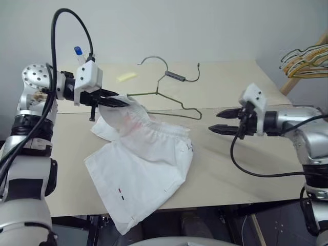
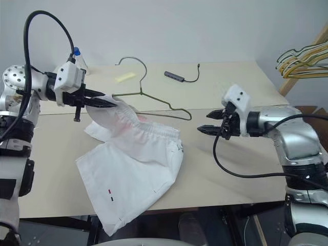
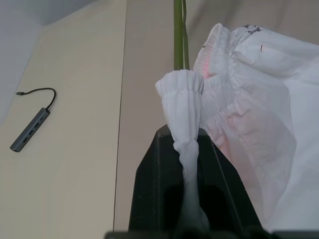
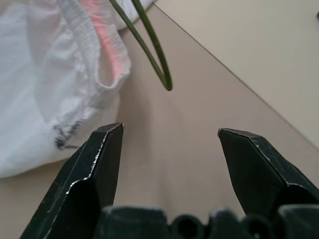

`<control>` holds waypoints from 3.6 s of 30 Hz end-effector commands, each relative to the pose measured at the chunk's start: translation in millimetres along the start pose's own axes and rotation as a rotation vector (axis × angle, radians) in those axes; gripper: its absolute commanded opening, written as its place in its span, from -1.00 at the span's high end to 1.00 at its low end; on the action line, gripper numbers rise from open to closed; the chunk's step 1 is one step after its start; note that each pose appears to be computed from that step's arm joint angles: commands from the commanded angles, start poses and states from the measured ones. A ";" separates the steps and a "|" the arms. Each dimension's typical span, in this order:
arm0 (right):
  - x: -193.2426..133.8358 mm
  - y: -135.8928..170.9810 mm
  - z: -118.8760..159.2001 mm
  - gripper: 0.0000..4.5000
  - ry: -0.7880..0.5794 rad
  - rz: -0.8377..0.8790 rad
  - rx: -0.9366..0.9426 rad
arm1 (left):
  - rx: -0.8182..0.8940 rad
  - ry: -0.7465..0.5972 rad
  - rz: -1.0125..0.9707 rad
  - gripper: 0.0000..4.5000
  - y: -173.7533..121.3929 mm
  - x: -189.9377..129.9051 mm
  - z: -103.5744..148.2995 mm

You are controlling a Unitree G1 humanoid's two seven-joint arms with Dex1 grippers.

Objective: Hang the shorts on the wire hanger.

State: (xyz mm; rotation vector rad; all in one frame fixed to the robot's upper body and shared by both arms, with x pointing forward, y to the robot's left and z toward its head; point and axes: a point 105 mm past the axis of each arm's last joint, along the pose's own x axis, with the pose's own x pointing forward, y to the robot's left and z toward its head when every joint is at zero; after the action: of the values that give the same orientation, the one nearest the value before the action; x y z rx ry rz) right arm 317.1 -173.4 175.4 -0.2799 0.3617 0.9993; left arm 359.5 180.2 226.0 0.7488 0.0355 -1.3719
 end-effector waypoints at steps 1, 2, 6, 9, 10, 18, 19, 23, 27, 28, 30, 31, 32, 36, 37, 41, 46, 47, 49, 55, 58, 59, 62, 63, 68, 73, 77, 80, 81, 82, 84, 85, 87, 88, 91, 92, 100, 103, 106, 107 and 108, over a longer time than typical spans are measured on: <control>7.9 14.0 -0.8 -0.60 -0.045 0.044 0.130 | 0.056 -0.015 0.054 1.00 10.6 -10.7 13.1; 14.0 18.9 -4.2 -0.60 -0.039 0.058 0.156 | 0.055 -0.015 0.054 1.00 10.6 -10.6 12.9; 41.8 37.7 -10.6 -0.60 -0.037 0.104 0.232 | 0.057 -0.017 0.055 1.00 11.1 -9.4 13.6; 58.7 42.4 -10.9 -0.60 -0.052 0.106 0.276 | 0.062 -0.017 0.058 1.00 11.5 -8.6 14.3; 63.3 42.4 -11.5 -0.60 -0.050 0.097 0.278 | 0.066 -0.010 0.059 1.00 11.3 -8.5 13.5; 74.6 48.8 -17.1 0.23 -0.002 0.139 0.315 | 0.059 -0.015 0.070 1.00 10.0 -10.0 11.9; 75.6 48.6 -18.9 0.40 0.006 0.136 0.311 | 0.061 -0.015 0.070 1.00 9.7 -10.2 11.7; 75.4 43.8 -16.9 0.99 -0.023 0.110 0.292 | 0.054 -0.014 0.084 1.00 9.8 -11.5 10.3; 73.6 38.5 -19.0 0.99 -0.027 0.085 0.303 | 0.052 -0.040 0.084 1.00 7.7 -16.1 13.1; 72.1 37.0 -19.6 0.99 -0.025 0.078 0.294 | 0.045 -0.050 0.077 1.00 6.1 -18.2 14.4; 69.3 26.9 -22.0 0.99 -0.014 0.013 0.287 | 0.031 -0.048 0.059 1.00 2.3 -21.9 15.9; 68.2 23.4 -23.3 0.99 -0.010 -0.007 0.291 | 0.026 -0.045 0.052 1.00 0.6 -22.9 16.2; 64.0 16.9 -24.3 0.99 -0.012 -0.028 0.297 | 0.030 -0.040 0.045 1.00 -1.7 -24.4 16.8; 43.3 -1.2 -25.7 0.99 -0.016 -0.078 0.247 | 0.026 -0.024 0.037 1.00 -5.5 -27.4 15.2; 40.2 -3.9 -25.5 0.99 -0.016 -0.090 0.227 | 0.031 -0.013 0.038 1.00 -5.6 -27.2 13.1; 30.5 -12.8 -25.3 0.99 -0.009 -0.115 0.207 | 0.015 -0.007 0.037 1.00 -6.2 -25.0 7.5; 21.7 -17.1 -17.5 0.99 -0.024 -0.130 0.170 | 0.015 0.007 0.031 1.00 -8.4 -22.6 2.7; 20.0 -17.3 -15.7 0.99 -0.026 -0.131 0.161 | 0.021 0.014 0.032 1.00 -8.5 -22.1 1.4; 17.1 -17.9 -11.5 0.99 -0.028 -0.135 0.140 | 0.018 0.007 0.030 1.00 -8.9 -21.6 1.2; 12.1 -10.7 14.2 0.99 -0.022 -0.118 -0.013 | 0.020 0.043 0.053 1.00 -5.2 -18.2 -3.5; 8.4 5.3 47.8 0.99 -0.067 -0.063 -0.195 | 0.056 0.019 0.062 1.00 -2.4 -13.5 1.7; 7.4 9.8 57.1 0.99 -0.073 -0.049 -0.252 | 0.065 0.007 0.059 1.00 -2.0 -12.2 4.1; 7.6 15.4 73.6 0.99 -0.056 -0.035 -0.347 | 0.075 0.003 0.084 1.00 3.6 -9.3 7.5; 8.3 16.7 77.3 0.99 -0.046 -0.029 -0.370 | 0.085 0.004 0.088 1.00 4.6 -8.8 8.2; 15.2 17.9 90.0 0.99 -0.015 -0.023 -0.477 | 0.110 -0.013 0.110 1.00 9.2 -7.6 14.4; 22.9 12.1 91.4 0.99 -0.009 -0.046 -0.532 | 0.110 -0.062 0.130 1.00 9.8 -10.7 21.0; 24.5 9.8 89.4 0.67 -0.014 -0.027 -0.544 | 0.113 -0.053 0.119 1.00 5.6 -13.2 19.9; 24.8 11.5 93.3 0.21 -0.049 -0.021 -0.555 | 0.112 -0.063 0.126 1.00 6.1 -11.2 21.7; 25.0 13.1 92.2 0.07 -0.051 -0.008 -0.559 | 0.111 -0.074 0.126 1.00 6.3 -10.6 23.6; 25.2 14.8 90.7 -0.10 -0.052 0.009 -0.557 | 0.111 -0.081 0.126 1.00 6.5 -10.2 25.2; 25.6 17.2 85.8 -0.23 -0.049 0.050 -0.530 | 0.121 -0.086 0.123 1.00 6.3 -9.8 26.9; 25.6 17.6 84.1 -0.23 -0.046 0.061 -0.523 | 0.125 -0.086 0.120 1.00 6.1 -9.7 27.2; 27.1 16.8 81.8 -0.23 -0.047 0.068 -0.506 | 0.132 -0.092 0.111 1.00 5.3 -9.3 29.2; 27.6 16.4 81.6 -0.23 -0.051 0.070 -0.497 | 0.134 -0.094 0.109 1.00 5.1 -9.3 29.9; 30.8 16.0 85.9 -0.23 -0.084 0.084 -0.428 | 0.139 -0.100 0.094 1.00 3.2 -8.3 32.1; 31.8 16.2 87.6 -0.23 -0.095 0.088 -0.411 | 0.140 -0.102 0.090 1.00 2.6 -7.9 32.5; 40.9 21.5 95.5 0.03 -0.114 0.142 -0.335 | 0.150 -0.115 0.072 1.00 -1.1 -3.3 34.9; 42.8 22.4 92.0 0.42 -0.098 0.149 -0.335 | 0.147 -0.101 0.071 1.00 -1.8 -3.0 31.6; 42.3 20.3 89.5 0.86 -0.092 0.140 -0.325 | 0.131 -0.103 0.078 1.00 -1.9 -3.3 28.4; 41.9 19.8 88.9 0.96 -0.090 0.139 -0.323 | 0.125 -0.110 0.080 1.00 -1.9 -3.3 28.2; 41.6 19.4 88.5 0.97 -0.089 0.138 -0.322 | 0.119 -0.118 0.080 1.00 -2.0 -3.2 28.3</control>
State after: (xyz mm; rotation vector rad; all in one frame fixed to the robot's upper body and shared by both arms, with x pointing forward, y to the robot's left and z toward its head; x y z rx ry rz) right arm 333.6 -92.4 225.8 -0.5065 0.1697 1.2318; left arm 347.6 168.7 237.0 0.7704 -0.1113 -1.3606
